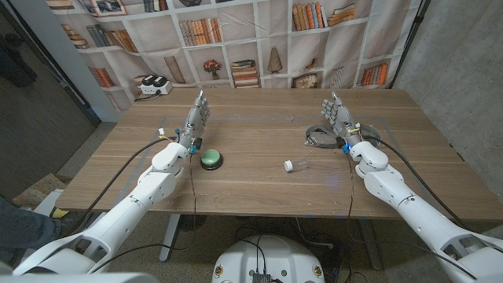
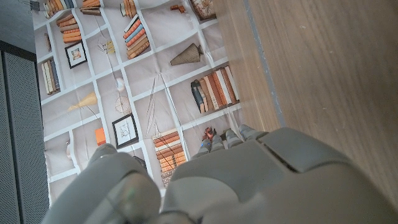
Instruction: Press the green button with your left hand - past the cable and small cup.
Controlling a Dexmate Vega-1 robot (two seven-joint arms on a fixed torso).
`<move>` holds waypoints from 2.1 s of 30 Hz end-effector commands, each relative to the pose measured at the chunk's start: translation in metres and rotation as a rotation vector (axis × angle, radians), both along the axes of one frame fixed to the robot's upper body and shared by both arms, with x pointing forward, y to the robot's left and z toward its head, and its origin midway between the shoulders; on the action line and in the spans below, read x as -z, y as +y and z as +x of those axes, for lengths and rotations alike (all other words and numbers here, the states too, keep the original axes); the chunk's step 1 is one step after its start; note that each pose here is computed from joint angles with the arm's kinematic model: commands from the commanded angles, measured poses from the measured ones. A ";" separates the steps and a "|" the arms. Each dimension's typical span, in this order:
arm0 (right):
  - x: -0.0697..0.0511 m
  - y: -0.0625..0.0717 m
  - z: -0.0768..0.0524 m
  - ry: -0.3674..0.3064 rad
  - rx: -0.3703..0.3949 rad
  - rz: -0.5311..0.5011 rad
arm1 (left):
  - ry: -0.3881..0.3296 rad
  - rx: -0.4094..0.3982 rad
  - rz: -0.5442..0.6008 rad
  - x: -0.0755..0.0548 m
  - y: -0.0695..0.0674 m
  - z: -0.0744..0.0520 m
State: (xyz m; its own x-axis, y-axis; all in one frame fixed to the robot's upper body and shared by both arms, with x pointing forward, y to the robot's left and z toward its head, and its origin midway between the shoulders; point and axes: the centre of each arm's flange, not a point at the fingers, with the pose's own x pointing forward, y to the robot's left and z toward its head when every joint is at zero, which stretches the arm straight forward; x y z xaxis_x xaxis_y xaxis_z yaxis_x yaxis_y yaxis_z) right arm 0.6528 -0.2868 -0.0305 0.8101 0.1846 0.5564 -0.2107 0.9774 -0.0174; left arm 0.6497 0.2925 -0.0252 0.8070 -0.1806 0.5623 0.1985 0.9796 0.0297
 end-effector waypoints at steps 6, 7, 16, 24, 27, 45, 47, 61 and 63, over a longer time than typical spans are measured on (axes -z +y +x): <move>0.005 0.005 -0.004 -0.012 -0.002 0.000 | -0.019 -0.008 0.020 -0.005 0.001 -0.008; 0.005 0.006 -0.006 -0.014 -0.001 0.001 | -0.020 -0.010 0.026 -0.006 0.002 -0.009; 0.003 0.009 -0.011 -0.036 -0.003 -0.002 | -0.019 -0.003 0.034 -0.005 0.002 -0.008; -0.003 0.012 -0.014 -0.054 -0.014 -0.013 | -0.022 -0.009 0.034 -0.001 0.004 -0.014; -0.005 0.013 -0.016 -0.063 -0.013 -0.018 | -0.023 -0.007 0.052 -0.001 0.002 -0.016; -0.010 0.016 -0.013 -0.069 -0.014 -0.027 | -0.076 -0.005 0.123 0.006 0.007 -0.035; -0.011 0.017 -0.013 -0.067 -0.011 -0.026 | -0.081 -0.004 0.126 0.007 0.009 -0.035; -0.017 0.020 -0.016 -0.067 0.006 -0.040 | -0.145 -0.017 0.150 0.016 0.021 -0.042; -0.019 0.021 -0.017 -0.073 0.005 -0.042 | -0.162 -0.032 0.154 0.018 0.023 -0.043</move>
